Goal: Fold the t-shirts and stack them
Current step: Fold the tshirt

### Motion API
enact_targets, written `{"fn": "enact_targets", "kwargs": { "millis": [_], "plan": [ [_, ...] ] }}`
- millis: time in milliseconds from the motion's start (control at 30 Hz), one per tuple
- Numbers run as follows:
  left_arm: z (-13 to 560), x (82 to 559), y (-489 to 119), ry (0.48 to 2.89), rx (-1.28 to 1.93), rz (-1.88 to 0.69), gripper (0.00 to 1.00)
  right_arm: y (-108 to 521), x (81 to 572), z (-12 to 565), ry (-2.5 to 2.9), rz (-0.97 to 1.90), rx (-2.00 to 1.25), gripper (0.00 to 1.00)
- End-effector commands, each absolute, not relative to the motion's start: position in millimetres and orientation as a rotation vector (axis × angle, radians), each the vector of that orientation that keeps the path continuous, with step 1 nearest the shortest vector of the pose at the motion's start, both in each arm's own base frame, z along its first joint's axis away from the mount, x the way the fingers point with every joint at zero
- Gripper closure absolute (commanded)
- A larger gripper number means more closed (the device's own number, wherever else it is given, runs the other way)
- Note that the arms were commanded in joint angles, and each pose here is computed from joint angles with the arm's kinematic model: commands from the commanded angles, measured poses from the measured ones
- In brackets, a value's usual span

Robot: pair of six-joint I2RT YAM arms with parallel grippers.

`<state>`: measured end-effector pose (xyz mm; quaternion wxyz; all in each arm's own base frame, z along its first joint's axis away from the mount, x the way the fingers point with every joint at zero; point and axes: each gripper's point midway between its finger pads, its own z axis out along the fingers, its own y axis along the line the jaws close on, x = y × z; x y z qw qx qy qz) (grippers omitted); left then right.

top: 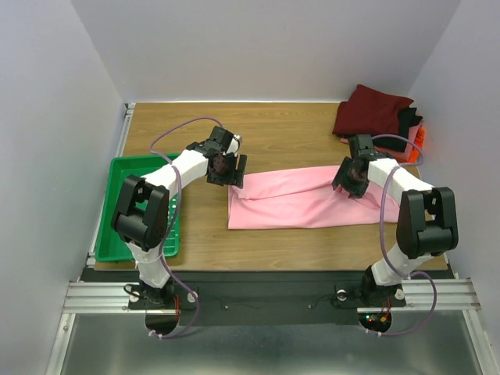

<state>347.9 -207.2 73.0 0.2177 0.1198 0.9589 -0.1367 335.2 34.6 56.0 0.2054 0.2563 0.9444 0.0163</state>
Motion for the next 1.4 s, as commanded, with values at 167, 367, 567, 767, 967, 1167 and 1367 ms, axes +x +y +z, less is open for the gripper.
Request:
{"fn": "enact_targets", "kwargs": {
  "millis": [167, 367, 567, 767, 967, 1167, 1367],
  "plan": [
    [98, 348, -211, 2.596, 0.32, -0.416, 0.21, 24, 366, 54, 2.505, 0.006, 0.763, 0.42],
    [97, 347, -211, 2.604, 0.323, -0.409, 0.21, 23, 365, 67, 2.466, 0.017, 0.757, 0.44],
    [92, 348, -213, 2.617, 0.335, -0.412, 0.21, 16, 353, 73, 2.44, -0.013, 0.76, 0.52],
    [87, 347, -214, 2.629, 0.356, -0.417, 0.21, 14, 350, 64, 2.46, -0.037, 0.775, 0.6],
    [91, 350, -215, 2.62, 0.356, -0.415, 0.21, 12, 357, 56, 2.481, -0.069, 0.766, 0.61],
    [91, 350, -214, 2.623, 0.355, -0.41, 0.21, 9, 370, 51, 2.472, -0.085, 0.752, 0.61],
    [94, 351, -214, 2.62, 0.348, -0.404, 0.21, 10, 384, 57, 2.447, -0.07, 0.745, 0.61]
  ]
}}
